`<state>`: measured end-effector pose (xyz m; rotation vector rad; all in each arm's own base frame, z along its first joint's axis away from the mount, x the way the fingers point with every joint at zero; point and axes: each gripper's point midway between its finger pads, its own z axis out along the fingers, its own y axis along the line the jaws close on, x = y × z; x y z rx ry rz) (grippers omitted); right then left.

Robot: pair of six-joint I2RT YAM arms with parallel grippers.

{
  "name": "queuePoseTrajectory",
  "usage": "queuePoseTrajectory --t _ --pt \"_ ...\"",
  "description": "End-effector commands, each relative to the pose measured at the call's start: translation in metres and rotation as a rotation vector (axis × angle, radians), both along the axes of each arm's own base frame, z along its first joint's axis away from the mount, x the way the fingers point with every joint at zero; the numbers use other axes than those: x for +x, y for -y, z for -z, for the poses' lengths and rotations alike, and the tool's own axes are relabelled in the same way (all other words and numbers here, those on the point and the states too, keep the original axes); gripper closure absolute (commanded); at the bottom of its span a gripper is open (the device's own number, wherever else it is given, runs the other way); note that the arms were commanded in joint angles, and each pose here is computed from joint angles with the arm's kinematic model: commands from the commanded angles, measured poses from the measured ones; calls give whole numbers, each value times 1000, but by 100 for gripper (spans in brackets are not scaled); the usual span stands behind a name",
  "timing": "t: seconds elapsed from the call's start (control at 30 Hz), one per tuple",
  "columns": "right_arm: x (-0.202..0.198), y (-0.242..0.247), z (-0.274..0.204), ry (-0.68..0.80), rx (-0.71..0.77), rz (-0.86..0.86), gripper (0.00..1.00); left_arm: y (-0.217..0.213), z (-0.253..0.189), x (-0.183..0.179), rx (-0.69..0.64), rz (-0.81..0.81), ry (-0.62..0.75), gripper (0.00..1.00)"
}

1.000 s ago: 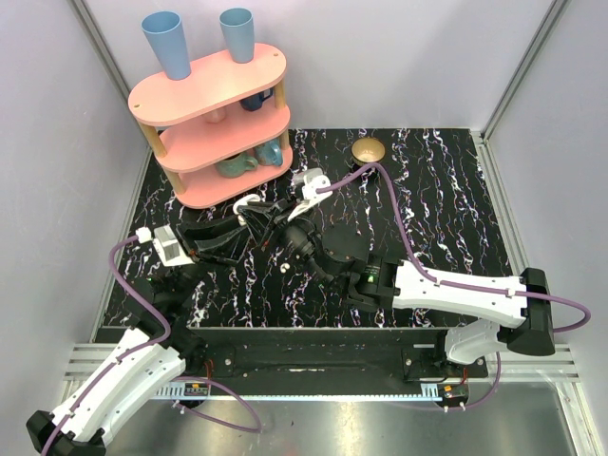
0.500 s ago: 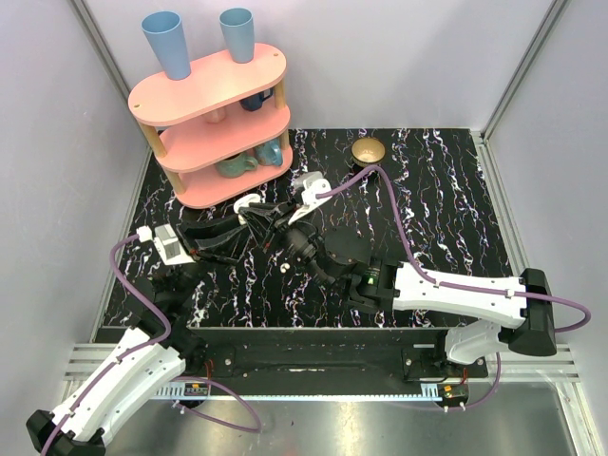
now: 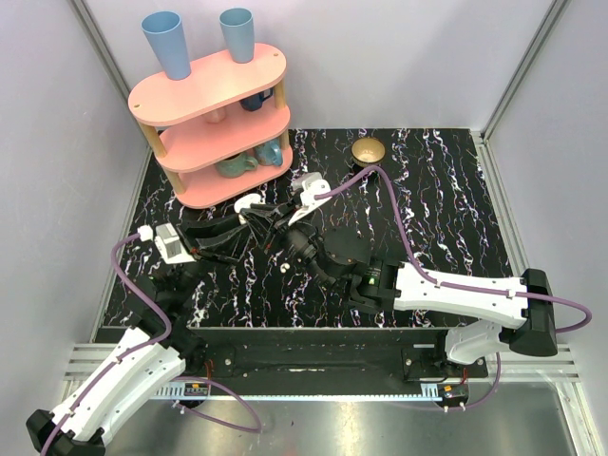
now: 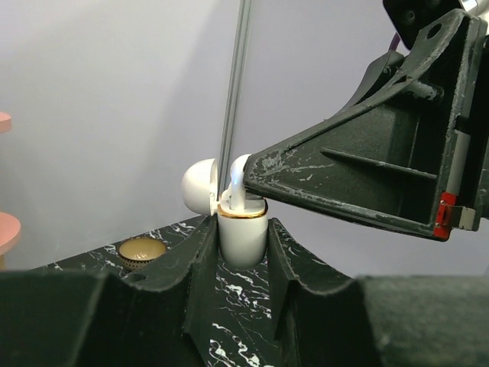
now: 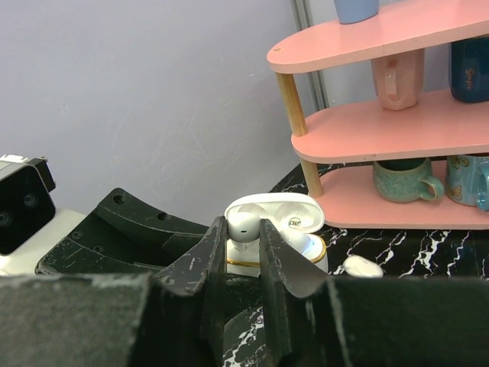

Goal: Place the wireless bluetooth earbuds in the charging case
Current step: Insert the left earbud into the left side groove of the charging case, then close the charging case with the earbuds.

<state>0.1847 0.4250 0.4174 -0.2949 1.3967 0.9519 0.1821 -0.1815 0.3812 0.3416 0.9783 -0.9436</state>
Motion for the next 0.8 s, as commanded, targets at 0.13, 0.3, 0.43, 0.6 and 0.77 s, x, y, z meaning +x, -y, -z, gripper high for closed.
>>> queuePoseTrajectory --t 0.13,0.3,0.43,0.6,0.77 --pt "2 2 19 -19 -115 34 79 -14 -53 -24 -98 7 160 100" --pt "2 4 7 -13 -92 31 65 -12 -53 -26 -82 12 166 100" --pt "0 5 -2 -6 -72 25 57 -12 -53 -26 -77 12 165 100" --pt "-2 5 -12 0 -46 11 47 -9 -51 -25 -67 22 159 100" --pt "-7 4 -27 19 -10 -25 32 -8 -46 -24 -49 24 149 100"
